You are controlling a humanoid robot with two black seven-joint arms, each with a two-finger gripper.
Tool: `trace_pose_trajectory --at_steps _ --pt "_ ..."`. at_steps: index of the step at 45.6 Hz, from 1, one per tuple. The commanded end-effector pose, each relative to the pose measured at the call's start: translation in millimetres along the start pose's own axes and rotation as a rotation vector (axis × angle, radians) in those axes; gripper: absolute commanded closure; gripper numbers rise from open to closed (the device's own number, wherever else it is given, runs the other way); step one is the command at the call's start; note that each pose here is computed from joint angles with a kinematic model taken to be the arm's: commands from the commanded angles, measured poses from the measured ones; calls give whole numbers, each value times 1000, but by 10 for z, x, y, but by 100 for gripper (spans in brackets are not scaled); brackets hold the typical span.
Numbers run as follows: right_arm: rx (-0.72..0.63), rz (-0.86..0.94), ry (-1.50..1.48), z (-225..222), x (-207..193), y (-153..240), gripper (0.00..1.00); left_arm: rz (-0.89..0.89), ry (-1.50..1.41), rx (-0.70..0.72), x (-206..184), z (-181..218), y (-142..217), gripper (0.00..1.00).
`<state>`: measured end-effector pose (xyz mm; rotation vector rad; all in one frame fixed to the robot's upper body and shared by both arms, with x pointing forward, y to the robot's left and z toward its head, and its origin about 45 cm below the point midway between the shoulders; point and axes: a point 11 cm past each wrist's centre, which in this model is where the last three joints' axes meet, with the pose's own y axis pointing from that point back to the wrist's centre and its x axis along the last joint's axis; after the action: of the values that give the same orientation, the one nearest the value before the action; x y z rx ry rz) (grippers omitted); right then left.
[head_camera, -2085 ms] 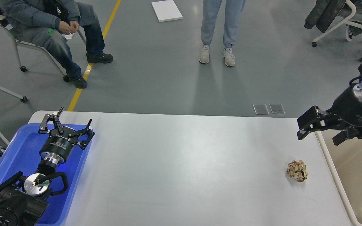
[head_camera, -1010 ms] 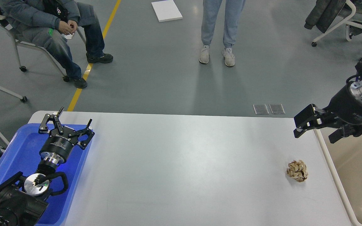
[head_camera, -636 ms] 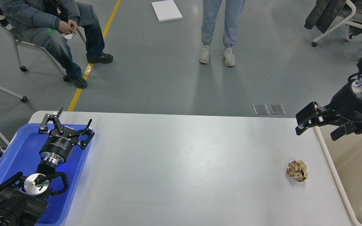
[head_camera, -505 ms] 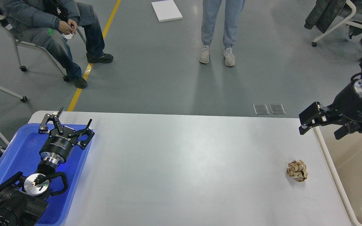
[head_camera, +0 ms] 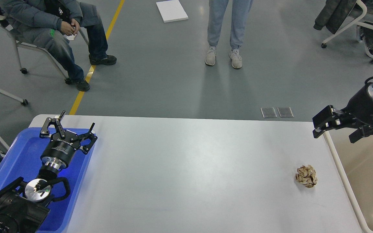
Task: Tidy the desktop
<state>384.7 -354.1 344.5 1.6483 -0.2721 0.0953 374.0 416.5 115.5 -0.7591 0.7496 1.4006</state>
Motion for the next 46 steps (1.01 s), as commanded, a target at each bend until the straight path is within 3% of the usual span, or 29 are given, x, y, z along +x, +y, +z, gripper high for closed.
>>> trace_pose_trajectory --at_steps 1,7,18,29,38,46 --pt "-31 34 -25 149 125 -46 0 0 0 0 0 1 0 0" --pt "-50 60 -68 330 217 -158 0 0 0 0 0 1 0 0" --pt "-62 26 -113 503 108 -861 0 0 0 0 0 1 0 0" --pt "-93 47 -127 560 102 -1321 0 0 0 0 0 1 0 0" --pt "-112 58 -119 631 -138 -1785 0 2 0 -1 4 2 2 0" --pt "-66 65 -108 574 -261 -1969 0 0 0 0 0 1 0 0"
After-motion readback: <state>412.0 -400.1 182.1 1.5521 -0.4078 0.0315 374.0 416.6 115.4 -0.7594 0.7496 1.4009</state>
